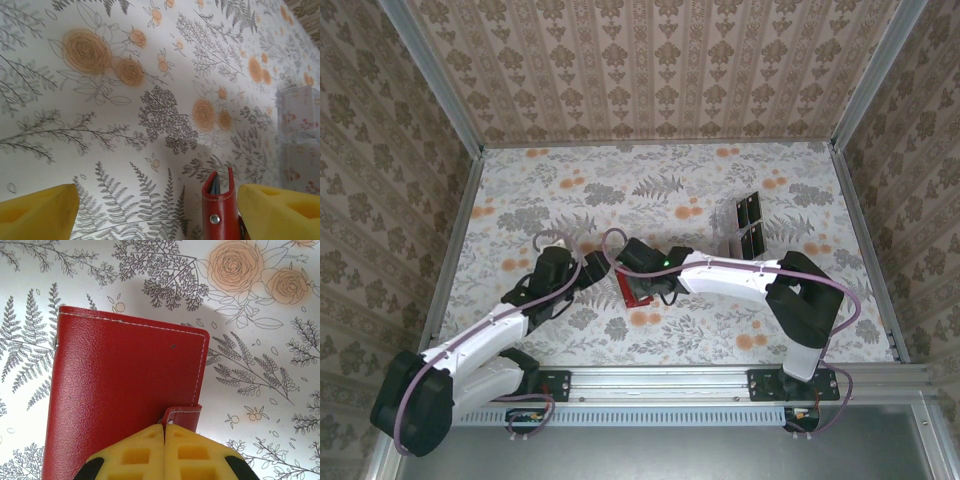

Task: Put the credit cards into the card holder
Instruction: Open the button on the card holder.

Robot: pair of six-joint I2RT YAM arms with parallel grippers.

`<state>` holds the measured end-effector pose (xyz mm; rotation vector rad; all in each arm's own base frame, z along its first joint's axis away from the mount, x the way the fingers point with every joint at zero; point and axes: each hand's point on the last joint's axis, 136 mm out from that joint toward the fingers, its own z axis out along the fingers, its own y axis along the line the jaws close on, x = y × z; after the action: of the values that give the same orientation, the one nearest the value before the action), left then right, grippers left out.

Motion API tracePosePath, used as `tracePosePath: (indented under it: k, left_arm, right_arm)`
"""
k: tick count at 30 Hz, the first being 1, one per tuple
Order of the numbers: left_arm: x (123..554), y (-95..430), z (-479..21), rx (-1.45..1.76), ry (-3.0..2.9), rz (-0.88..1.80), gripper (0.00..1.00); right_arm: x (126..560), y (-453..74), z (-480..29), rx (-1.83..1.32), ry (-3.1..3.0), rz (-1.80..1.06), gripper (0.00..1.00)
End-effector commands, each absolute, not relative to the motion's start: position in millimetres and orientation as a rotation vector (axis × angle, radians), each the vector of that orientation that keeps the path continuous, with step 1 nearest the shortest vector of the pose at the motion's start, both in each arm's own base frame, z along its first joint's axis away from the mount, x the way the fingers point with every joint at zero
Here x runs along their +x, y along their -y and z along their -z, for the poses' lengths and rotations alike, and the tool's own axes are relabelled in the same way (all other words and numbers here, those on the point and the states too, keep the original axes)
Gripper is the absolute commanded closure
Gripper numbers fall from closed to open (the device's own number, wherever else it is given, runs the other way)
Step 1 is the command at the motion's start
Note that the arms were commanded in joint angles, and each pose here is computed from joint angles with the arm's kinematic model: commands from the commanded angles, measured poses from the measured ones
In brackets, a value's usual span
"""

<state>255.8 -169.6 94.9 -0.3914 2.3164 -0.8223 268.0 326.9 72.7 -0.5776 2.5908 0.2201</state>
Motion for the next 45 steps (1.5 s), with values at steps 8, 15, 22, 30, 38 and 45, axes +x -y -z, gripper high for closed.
tracePosePath:
  k: [8,15,22,30,38,45]
  left_arm:
    - [263,203,-99,-0.395,-2.261,0.943,0.15]
    - [263,222,-95,-0.358,-2.273,0.958,0.18]
    - [264,236,-94,-0.328,-2.269,0.969,0.41]
    - [271,245,-97,-0.29,-2.24,0.976,0.92]
    - [269,239,-104,-0.244,-2.202,0.947,1.0]
    - [269,238,-107,-0.226,-2.189,0.945,1.0]
  right_arm:
    - [272,-331,-93,-0.509,-2.559,-0.327,1.0]
    - [273,-330,-95,-0.499,-2.555,-0.341,1.0]
    - [272,-330,-93,-0.496,-2.561,-0.354,1.0]
    - [272,-316,-83,-0.477,-2.578,-0.308,1.0]
    - [281,-273,-75,-0.335,-2.602,-0.28,1.0]
    - [281,-275,-76,-0.301,-2.603,-0.358,1.0]
